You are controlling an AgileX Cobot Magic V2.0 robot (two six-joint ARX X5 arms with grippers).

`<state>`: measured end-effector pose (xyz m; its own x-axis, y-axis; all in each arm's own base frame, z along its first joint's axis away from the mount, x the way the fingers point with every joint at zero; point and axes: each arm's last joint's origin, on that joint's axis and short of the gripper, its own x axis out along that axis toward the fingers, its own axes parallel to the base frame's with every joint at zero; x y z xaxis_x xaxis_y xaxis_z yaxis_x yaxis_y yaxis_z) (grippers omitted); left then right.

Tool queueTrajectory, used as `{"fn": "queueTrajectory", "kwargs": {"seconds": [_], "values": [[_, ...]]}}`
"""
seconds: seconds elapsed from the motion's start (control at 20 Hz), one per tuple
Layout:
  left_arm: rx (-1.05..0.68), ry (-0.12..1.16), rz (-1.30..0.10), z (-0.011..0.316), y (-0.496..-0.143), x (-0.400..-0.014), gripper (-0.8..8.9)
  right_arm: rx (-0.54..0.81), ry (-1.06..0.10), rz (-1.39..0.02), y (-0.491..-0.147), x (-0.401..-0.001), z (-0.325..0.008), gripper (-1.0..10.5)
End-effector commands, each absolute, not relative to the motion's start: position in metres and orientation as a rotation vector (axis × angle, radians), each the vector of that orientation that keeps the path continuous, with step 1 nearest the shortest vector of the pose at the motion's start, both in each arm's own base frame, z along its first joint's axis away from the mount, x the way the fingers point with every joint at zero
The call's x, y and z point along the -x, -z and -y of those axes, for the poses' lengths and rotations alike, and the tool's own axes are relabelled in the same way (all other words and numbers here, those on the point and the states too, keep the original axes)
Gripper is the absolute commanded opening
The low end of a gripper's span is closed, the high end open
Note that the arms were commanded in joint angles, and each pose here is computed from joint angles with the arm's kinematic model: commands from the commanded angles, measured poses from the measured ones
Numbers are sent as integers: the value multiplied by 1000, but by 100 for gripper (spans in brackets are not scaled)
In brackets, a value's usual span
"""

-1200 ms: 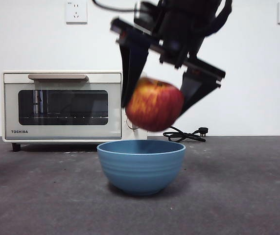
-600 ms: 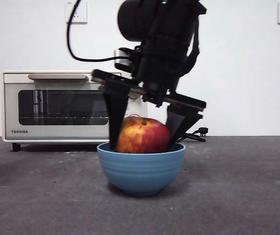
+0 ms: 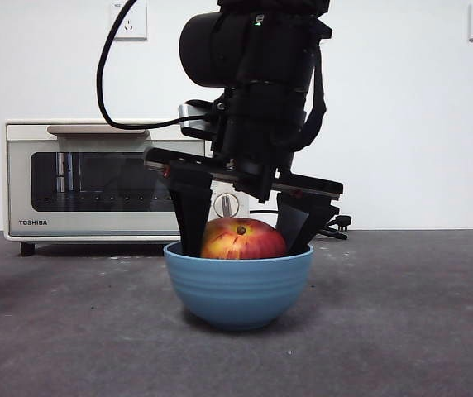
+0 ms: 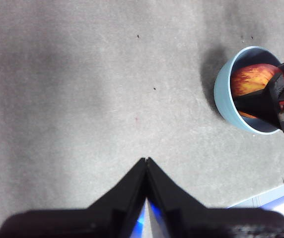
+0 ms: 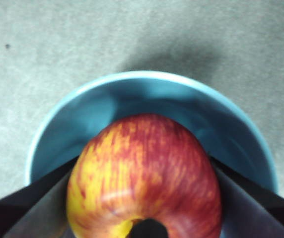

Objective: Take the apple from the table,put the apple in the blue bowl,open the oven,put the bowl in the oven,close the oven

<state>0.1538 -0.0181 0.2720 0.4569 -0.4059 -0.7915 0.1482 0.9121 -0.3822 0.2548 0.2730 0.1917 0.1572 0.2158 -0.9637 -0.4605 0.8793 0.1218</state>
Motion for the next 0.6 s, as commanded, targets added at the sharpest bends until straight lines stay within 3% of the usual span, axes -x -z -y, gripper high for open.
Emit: {"fn": "queueTrajectory", "kwargs": {"seconds": [0.05, 0.35, 0.6], "values": [[261, 353, -1040, 18, -272, -154, -4, 219, -488, -1331, -188, -256, -275, 478], [252, 359, -1038, 18, -272, -154, -4, 218, -489, -1331, -190, -256, -276, 475], [234, 369, -994, 19, -274, -157, -4, 239, -517, -1310, -240, -261, -284, 473]]}}
